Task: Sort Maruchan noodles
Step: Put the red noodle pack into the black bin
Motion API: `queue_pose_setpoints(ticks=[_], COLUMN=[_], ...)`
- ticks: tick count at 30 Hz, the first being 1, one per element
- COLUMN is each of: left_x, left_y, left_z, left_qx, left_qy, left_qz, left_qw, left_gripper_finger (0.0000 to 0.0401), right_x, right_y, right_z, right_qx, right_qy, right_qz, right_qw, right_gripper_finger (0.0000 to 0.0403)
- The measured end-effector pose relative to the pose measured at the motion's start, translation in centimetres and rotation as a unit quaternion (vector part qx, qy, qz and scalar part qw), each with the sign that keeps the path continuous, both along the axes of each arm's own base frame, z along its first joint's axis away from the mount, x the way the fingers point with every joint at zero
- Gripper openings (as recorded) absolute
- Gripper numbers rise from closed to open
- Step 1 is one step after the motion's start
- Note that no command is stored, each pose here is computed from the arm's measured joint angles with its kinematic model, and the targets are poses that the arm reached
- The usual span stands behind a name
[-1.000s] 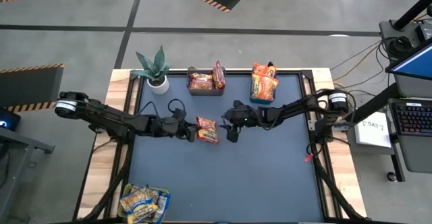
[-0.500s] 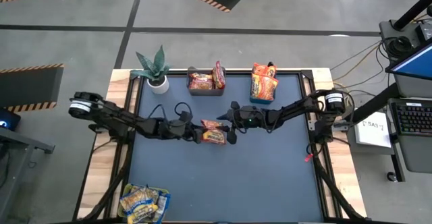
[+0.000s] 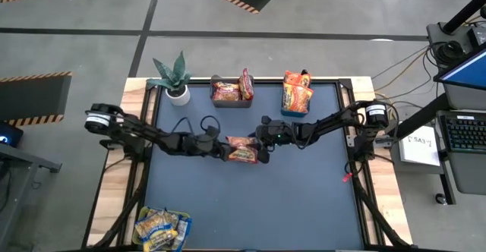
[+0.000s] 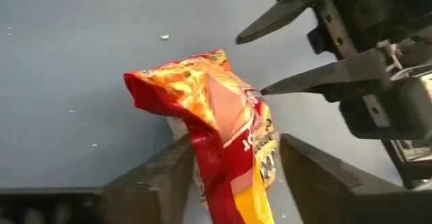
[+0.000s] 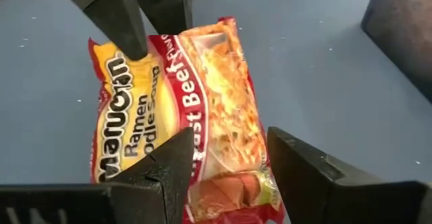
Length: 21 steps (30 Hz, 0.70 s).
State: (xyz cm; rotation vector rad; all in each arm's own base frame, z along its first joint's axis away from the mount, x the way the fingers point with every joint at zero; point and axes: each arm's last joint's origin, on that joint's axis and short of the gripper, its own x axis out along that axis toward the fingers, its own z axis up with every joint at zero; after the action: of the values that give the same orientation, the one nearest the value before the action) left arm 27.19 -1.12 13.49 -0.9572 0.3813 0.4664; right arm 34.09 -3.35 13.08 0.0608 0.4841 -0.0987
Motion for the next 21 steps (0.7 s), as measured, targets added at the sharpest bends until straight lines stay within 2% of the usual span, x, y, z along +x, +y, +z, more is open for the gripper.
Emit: queue_pose_setpoints(ticks=[5,9,16,21], left_x=[0.1,0.6,1.6,1.8], left_y=[0.3,0.8,1.0,1.1], left_z=[-1.1,-2.3,-3.6,-4.1], left_qx=[0.0,-0.002,-0.008,-0.003], left_qy=[0.019,0.022,-0.02,-0.023], left_qz=[0.007,0.016,0.012,0.017], left_qw=[1.0,1.0,1.0,1.0], left_gripper_finger=[0.026,0.0284,0.0283,0.0256], right_x=[0.0,0.0,-0.1,-0.1], right_y=[0.0,0.0,0.0,0.0], right_z=[0.0,-0.1,-0.2,-0.2], right_qx=[-0.007,-0.009,-0.012,-0.015], right_qy=[0.003,0.004,0.009,0.009], right_qz=[0.0,0.006,0.008,0.009], right_qw=[1.0,1.0,1.0,1.0], right_gripper_finger=[0.0161,0.0138,0.0088,0.0059])
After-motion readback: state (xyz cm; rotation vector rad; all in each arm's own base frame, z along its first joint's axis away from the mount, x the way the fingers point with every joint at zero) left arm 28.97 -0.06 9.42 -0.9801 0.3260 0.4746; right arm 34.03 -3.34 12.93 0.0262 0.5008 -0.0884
